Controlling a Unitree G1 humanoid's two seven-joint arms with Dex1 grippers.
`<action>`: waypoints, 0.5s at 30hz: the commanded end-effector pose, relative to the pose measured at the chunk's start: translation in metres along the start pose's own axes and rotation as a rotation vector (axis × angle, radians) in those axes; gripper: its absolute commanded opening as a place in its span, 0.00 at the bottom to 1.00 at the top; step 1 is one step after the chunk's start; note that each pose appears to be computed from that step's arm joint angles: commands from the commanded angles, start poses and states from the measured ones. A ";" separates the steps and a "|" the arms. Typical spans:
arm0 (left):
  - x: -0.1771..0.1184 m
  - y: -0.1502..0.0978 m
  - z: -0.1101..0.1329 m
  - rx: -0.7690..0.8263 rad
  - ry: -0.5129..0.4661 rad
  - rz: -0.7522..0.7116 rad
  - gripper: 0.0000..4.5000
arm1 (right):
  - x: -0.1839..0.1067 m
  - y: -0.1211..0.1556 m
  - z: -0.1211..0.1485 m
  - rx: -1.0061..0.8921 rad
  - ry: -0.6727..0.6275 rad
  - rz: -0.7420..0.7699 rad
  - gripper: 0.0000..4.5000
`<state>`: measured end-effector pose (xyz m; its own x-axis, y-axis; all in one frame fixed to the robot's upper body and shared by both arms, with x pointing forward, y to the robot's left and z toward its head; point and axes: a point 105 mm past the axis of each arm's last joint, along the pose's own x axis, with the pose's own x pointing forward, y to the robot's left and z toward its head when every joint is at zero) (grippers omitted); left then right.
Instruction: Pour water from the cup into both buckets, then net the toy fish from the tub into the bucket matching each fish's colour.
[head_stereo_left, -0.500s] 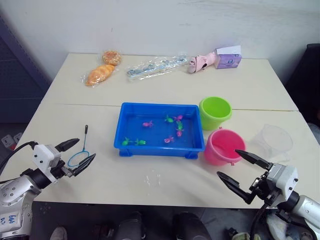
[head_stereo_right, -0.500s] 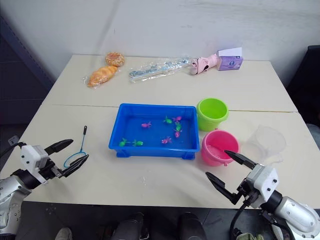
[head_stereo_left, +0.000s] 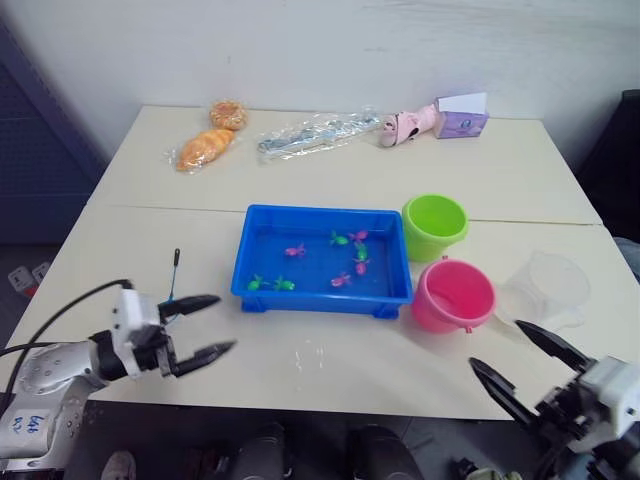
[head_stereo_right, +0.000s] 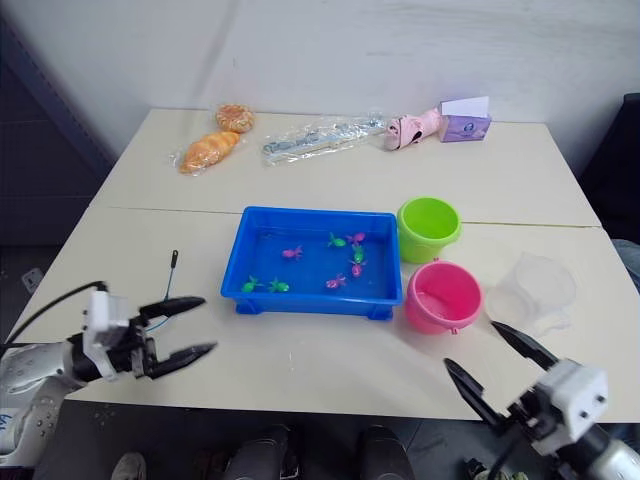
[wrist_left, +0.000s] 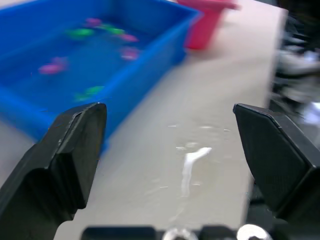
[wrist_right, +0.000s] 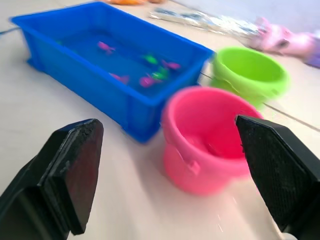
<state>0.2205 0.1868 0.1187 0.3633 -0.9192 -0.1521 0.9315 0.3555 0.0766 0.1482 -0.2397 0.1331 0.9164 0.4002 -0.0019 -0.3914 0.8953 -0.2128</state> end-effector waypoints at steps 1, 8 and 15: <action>0.026 -0.008 0.015 0.028 -0.065 -0.103 0.97 | -0.025 -0.003 0.004 0.035 -0.009 -0.173 1.00; 0.058 -0.001 0.036 0.092 -0.133 -0.188 0.97 | -0.046 -0.009 -0.026 0.209 0.110 -0.475 1.00; 0.075 0.001 0.050 0.120 -0.170 -0.203 0.97 | -0.025 -0.046 -0.045 0.212 0.148 -0.604 1.00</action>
<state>0.2482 0.1106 0.1527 0.1492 -0.9887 -0.0129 0.9759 0.1452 0.1628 0.1470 -0.2886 0.1003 0.9874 -0.1449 -0.0632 0.1452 0.9894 0.0007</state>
